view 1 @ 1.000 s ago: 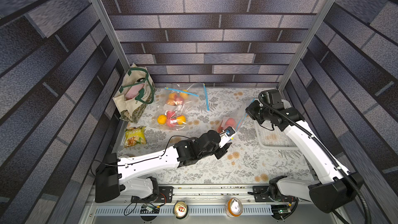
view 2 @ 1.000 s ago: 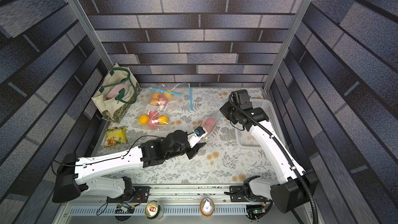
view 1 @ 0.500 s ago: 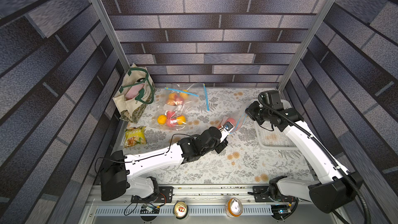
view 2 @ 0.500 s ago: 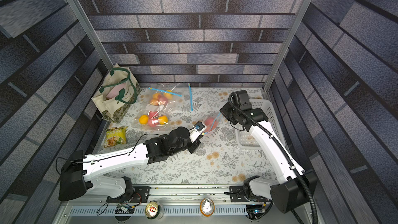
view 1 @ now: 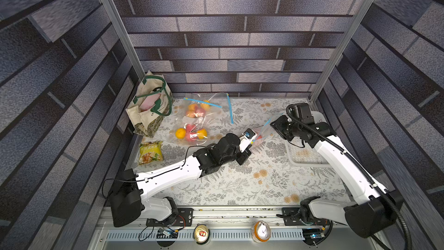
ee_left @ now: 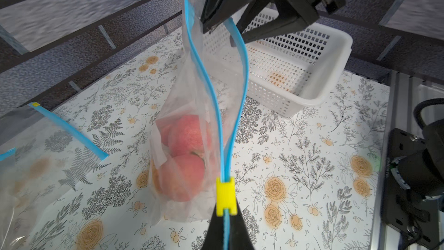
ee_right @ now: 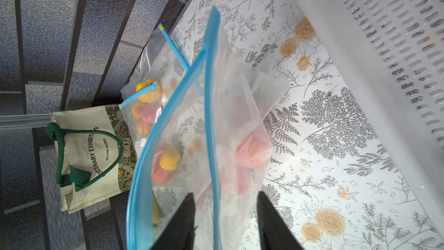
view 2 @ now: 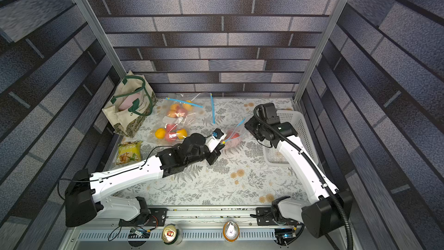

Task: Place the peach in a zip-top bag and seal the zipper
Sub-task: Zip the zipper on the zipper food storage bag.

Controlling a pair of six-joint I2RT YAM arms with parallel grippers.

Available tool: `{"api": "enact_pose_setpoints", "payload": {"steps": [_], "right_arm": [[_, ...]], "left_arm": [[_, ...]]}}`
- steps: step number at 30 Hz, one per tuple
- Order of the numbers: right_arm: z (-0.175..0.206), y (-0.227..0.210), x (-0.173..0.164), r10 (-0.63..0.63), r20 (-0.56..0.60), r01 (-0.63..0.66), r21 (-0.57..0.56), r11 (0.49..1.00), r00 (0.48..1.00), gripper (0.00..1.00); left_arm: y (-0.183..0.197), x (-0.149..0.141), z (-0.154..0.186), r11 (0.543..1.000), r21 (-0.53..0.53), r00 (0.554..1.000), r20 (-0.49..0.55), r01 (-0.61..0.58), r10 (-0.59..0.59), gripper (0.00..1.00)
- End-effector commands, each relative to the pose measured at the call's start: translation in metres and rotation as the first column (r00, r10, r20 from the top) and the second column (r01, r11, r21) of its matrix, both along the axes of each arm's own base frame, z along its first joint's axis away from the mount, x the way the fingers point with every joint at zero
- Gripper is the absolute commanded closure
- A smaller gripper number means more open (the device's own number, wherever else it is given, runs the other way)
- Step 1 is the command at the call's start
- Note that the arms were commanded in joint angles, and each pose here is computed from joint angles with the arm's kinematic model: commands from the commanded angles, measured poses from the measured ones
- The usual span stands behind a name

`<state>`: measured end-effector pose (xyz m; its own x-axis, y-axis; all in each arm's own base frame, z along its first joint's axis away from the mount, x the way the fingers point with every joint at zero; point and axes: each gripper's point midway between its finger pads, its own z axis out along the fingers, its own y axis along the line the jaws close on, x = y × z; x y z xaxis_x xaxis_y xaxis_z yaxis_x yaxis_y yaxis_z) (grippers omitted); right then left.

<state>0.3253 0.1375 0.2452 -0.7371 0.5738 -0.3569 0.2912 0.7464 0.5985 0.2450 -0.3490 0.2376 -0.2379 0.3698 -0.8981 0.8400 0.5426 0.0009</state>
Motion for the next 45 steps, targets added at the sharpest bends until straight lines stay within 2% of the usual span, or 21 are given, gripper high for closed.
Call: {"api": "enact_pose_setpoints", "payload": {"steps": [1,3,4,5,7,8,10,11,12,14,17,21,22,25,33,36,43,45], "right_arm": [[0.036,0.001,0.003,0.24,0.157,-0.21,-0.182,0.961,0.958,0.44],[0.056,0.011,-0.001,0.421,0.224,-0.355,-0.282,0.891,0.879,0.43],[0.067,0.022,-0.007,0.531,0.257,-0.446,-0.323,0.835,0.808,0.43],[0.079,0.036,-0.019,0.645,0.298,-0.547,-0.351,0.76,0.704,0.43],[0.097,0.056,-0.046,0.78,0.374,-0.672,-0.399,0.624,0.502,0.42],[0.106,0.062,-0.059,0.82,0.41,-0.704,-0.435,0.561,0.399,0.42],[0.115,0.071,-0.077,0.852,0.471,-0.722,-0.505,0.473,0.229,0.41],[0.114,0.078,-0.087,0.859,0.495,-0.735,-0.535,0.417,0.128,0.4],[0.113,0.083,-0.093,0.859,0.509,-0.737,-0.557,0.381,0.059,0.4],[0.11,0.095,-0.099,0.853,0.519,-0.732,-0.602,0.32,-0.054,0.4],[0.113,0.109,-0.107,0.833,0.525,-0.727,-0.638,0.252,-0.172,0.41],[0.119,0.125,-0.123,0.779,0.513,-0.689,-0.71,0.15,-0.36,0.42],[0.118,0.127,-0.124,0.777,0.494,-0.676,-0.726,0.123,-0.389,0.43],[0.108,0.132,-0.117,0.787,0.446,-0.667,-0.743,0.06,-0.426,0.45],[0.097,0.153,-0.109,0.749,0.428,-0.655,-0.756,-0.011,-0.506,0.5],[0.088,0.161,-0.104,0.759,0.402,-0.66,-0.749,-0.049,-0.513,0.54],[0.077,0.172,-0.102,0.761,0.377,-0.67,-0.736,-0.101,-0.528,0.57],[0.071,0.176,-0.102,0.772,0.356,-0.673,-0.729,-0.124,-0.527,0.61]], "left_arm": [[0.01,-0.014,0.024,0.985,-0.052,0.984,-0.057,0.165,-0.168,1.0],[0.019,-0.016,0.027,0.977,-0.043,0.974,-0.076,0.211,-0.214,1.0],[0.023,-0.016,0.03,0.97,-0.047,0.966,-0.09,0.238,-0.241,1.0],[0.027,-0.016,0.034,0.964,-0.059,0.958,-0.111,0.259,-0.264,1.0],[0.034,-0.011,0.04,0.957,-0.088,0.948,-0.135,0.277,-0.287,1.0],[0.037,-0.008,0.043,0.953,-0.1,0.944,-0.141,0.285,-0.297,1.0],[0.04,-0.005,0.046,0.947,-0.115,0.938,-0.147,0.299,-0.314,1.0],[0.042,-0.003,0.048,0.946,-0.118,0.937,-0.147,0.303,-0.318,1.0],[0.042,-0.003,0.05,0.942,-0.126,0.933,-0.145,0.312,-0.329,1.0],[0.042,-0.005,0.055,0.93,-0.136,0.92,-0.15,0.343,-0.361,1.0],[0.041,-0.01,0.058,0.915,-0.129,0.902,-0.165,0.382,-0.4,1.0],[0.042,-0.006,0.054,0.916,-0.103,0.899,-0.176,0.388,-0.401,1.0],[0.043,-0.004,0.053,0.917,-0.103,0.901,-0.17,0.386,-0.398,1.0],[0.045,-0.001,0.054,0.917,-0.107,0.906,-0.152,0.383,-0.396,1.0],[0.049,0.004,0.049,0.919,-0.059,0.908,-0.144,0.389,-0.393,1.0],[0.049,0.004,0.048,0.918,-0.054,0.907,-0.137,0.394,-0.397,1.0],[0.054,0.01,0.048,0.928,-0.046,0.924,-0.084,0.37,-0.372,1.0],[0.055,0.01,0.048,0.928,-0.043,0.925,-0.075,0.37,-0.372,1.0]]}}
